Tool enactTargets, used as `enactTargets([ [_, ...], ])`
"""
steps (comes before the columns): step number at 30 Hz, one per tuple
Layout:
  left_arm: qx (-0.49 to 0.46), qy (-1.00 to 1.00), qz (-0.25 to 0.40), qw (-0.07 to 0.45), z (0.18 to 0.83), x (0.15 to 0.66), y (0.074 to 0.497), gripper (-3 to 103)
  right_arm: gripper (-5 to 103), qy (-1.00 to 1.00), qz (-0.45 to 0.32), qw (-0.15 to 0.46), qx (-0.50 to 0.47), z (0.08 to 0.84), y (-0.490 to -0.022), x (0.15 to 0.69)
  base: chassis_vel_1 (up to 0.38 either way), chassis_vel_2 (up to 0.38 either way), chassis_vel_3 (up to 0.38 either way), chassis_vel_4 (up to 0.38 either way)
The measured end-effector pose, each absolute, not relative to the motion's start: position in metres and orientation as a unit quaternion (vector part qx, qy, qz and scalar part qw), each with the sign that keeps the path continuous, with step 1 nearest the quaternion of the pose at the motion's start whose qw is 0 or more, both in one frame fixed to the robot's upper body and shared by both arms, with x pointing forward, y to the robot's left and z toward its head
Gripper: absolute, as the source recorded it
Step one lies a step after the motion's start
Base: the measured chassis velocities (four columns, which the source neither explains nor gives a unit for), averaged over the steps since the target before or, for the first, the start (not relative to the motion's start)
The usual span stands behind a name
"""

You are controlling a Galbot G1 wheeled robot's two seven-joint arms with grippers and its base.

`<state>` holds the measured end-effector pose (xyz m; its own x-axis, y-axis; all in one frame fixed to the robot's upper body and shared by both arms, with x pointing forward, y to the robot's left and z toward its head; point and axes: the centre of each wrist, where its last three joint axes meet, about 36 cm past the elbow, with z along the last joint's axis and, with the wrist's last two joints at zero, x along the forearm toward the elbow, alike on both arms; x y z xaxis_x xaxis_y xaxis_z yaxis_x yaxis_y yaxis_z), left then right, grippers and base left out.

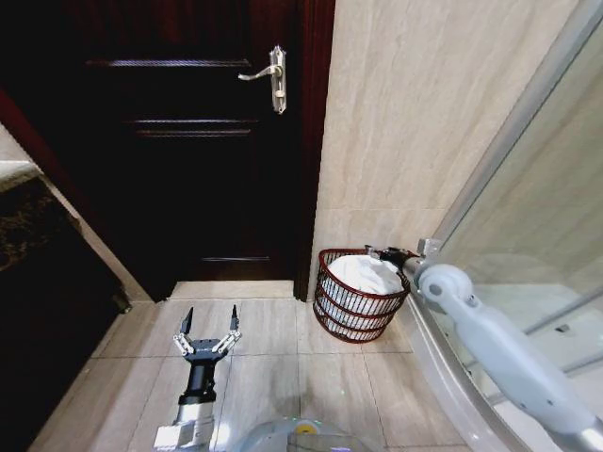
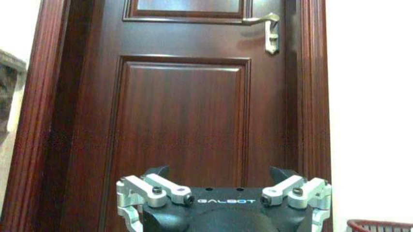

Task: Discard the used towel into the hamper.

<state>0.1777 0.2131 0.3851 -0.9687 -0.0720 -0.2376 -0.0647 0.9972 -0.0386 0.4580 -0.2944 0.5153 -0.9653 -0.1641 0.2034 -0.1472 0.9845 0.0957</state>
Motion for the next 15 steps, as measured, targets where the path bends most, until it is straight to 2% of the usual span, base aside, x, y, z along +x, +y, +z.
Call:
enactTargets([
  [1,-0.034,0.993,-0.016,0.115,0.381,0.176,0.212,100,100,-0.995,-0.008,0.050,0.086,0.499,-0.295,0.452,0.000,0.000,0.000,0.000],
  [3,-0.034,0.993,-0.015,0.113,0.380,0.176,0.212,100,100,-0.996,-0.001,0.038,0.085,0.495,-0.296,0.450,0.000,0.000,0.000,0.000],
  [6,-0.041,0.994,-0.013,0.098,0.381,0.177,0.215,100,100,-0.997,0.013,-0.015,0.068,0.480,-0.297,0.437,0.000,0.000,0.000,0.000],
  [11,-0.065,0.994,-0.017,0.085,0.399,0.197,0.223,100,100,-0.998,0.029,-0.051,0.036,0.472,-0.314,0.410,0.000,0.000,0.000,0.000],
  [15,-0.059,0.995,-0.015,0.077,0.411,0.211,0.228,100,100,-0.998,0.029,-0.051,0.007,0.453,-0.322,0.377,0.000,0.000,0.000,0.000],
])
